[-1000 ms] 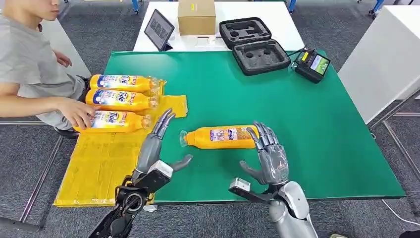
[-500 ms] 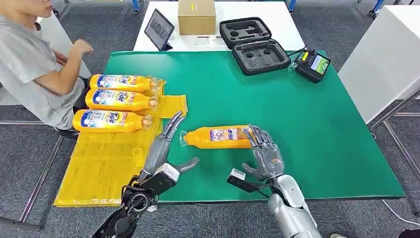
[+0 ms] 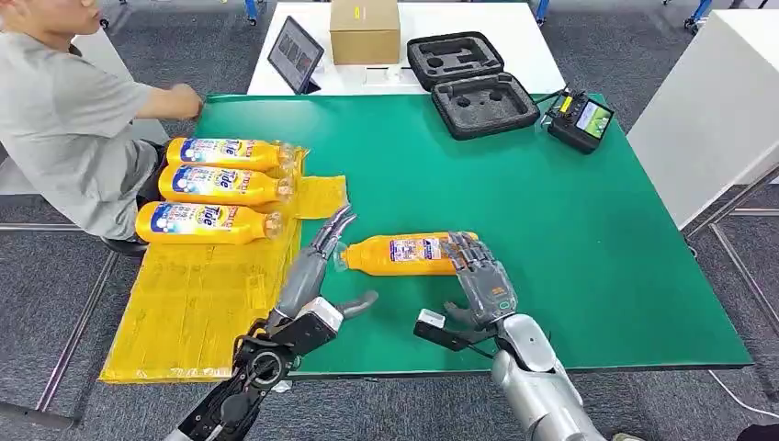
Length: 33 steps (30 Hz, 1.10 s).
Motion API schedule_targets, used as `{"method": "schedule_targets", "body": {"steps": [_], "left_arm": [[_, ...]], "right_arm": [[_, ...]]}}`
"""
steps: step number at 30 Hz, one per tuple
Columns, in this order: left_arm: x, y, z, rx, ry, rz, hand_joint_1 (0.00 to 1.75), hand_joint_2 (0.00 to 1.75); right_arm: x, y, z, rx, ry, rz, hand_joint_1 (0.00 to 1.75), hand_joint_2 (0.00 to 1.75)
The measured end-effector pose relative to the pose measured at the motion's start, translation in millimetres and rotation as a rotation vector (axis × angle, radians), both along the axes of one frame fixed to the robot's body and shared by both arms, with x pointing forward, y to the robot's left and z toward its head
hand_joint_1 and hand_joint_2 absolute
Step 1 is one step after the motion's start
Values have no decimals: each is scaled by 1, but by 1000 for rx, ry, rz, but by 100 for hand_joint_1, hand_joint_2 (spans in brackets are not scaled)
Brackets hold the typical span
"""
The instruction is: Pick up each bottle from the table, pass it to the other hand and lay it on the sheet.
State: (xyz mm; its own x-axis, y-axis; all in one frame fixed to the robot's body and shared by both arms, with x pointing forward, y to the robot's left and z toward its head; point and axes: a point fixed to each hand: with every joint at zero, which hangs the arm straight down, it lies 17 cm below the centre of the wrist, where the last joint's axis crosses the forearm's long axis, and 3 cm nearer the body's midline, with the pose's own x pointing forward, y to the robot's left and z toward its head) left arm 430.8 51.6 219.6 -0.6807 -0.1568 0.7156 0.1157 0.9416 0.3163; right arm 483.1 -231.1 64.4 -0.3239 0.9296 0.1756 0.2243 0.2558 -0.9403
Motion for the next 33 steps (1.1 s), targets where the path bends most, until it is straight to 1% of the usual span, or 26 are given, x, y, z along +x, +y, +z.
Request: {"method": "schedule_targets", "body": {"steps": [13, 17, 25, 33], "left_arm": [[2, -5, -3, 5, 9, -7, 0, 175], [3, -6, -3, -3, 12, -4, 0, 175], [7, -9, -2, -5, 14, -5, 0, 175], [12, -11, -2, -1, 19, -1, 0, 175]], "right_arm": [[4, 10, 9, -2, -22, 30, 0, 175], [10, 13, 21, 42, -44, 48, 0, 175], [31, 28, 29, 134, -21, 73, 0, 175], [36, 48, 28, 146, 7, 98, 0, 175]]}}
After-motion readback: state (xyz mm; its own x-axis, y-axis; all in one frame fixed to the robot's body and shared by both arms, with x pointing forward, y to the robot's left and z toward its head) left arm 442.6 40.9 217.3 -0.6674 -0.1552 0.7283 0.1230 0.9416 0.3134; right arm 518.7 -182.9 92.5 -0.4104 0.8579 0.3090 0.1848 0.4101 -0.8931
